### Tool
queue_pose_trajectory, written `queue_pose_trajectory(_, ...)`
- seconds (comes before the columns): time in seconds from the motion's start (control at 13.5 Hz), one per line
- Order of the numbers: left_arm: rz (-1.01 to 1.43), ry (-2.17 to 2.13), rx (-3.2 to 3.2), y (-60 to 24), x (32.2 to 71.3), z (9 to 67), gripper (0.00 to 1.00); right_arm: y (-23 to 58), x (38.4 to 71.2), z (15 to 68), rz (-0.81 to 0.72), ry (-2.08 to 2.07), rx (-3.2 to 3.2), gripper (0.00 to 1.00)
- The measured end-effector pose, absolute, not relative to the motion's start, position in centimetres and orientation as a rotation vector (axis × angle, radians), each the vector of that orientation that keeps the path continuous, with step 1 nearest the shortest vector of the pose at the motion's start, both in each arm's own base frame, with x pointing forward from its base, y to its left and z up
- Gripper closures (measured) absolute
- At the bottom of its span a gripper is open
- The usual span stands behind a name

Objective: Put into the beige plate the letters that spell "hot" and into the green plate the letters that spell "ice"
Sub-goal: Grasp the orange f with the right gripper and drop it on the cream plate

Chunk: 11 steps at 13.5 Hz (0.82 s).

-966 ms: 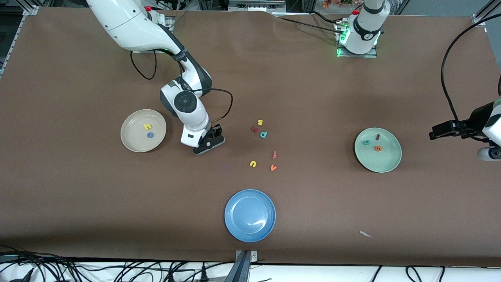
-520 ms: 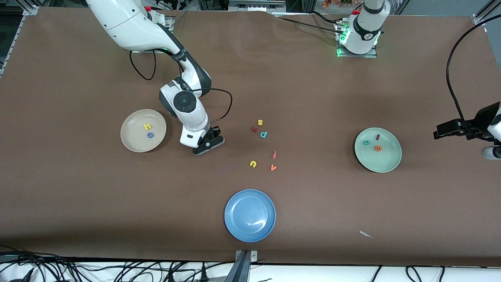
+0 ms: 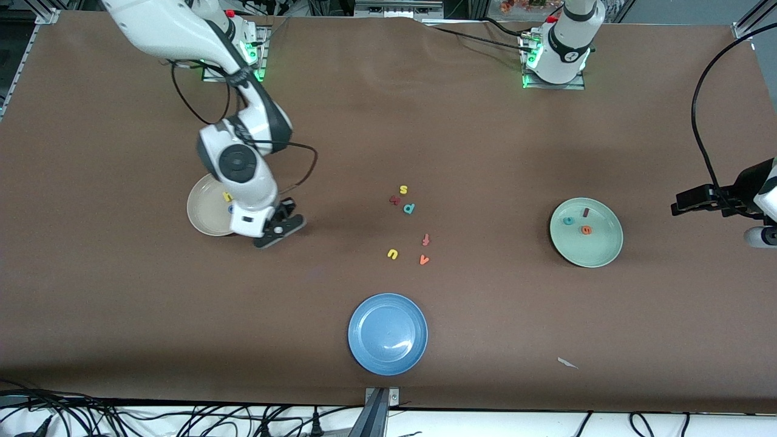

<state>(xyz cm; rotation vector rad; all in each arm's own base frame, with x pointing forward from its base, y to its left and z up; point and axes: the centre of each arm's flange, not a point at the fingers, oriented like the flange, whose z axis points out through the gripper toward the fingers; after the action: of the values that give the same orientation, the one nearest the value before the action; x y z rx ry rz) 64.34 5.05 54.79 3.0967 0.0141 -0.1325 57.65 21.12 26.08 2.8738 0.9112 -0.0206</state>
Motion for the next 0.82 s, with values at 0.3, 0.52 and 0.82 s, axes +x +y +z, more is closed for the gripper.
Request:
queue_pose_trajectory(0.3, -0.135, 0.049, 3.096, 5.4, 64.1, 55.1, 0.0, 10.8, 55.4, 28.3, -0.131, 0.912, 2.852, 0.82)
queue_pose_trajectory(0.52, -0.168, 0.03, 3.092, 4.6, 63.5, 55.6, 0.0, 6.5, 53.0, 28.0, -0.185, 0.856, 2.868, 0.65)
queue_pose_trajectory(0.82, -0.303, 0.013, 3.074, 3.8, 62.3, 55.3, 0.0, 5.7, 52.6, 28.2, -0.176, 0.833, 2.875, 0.25)
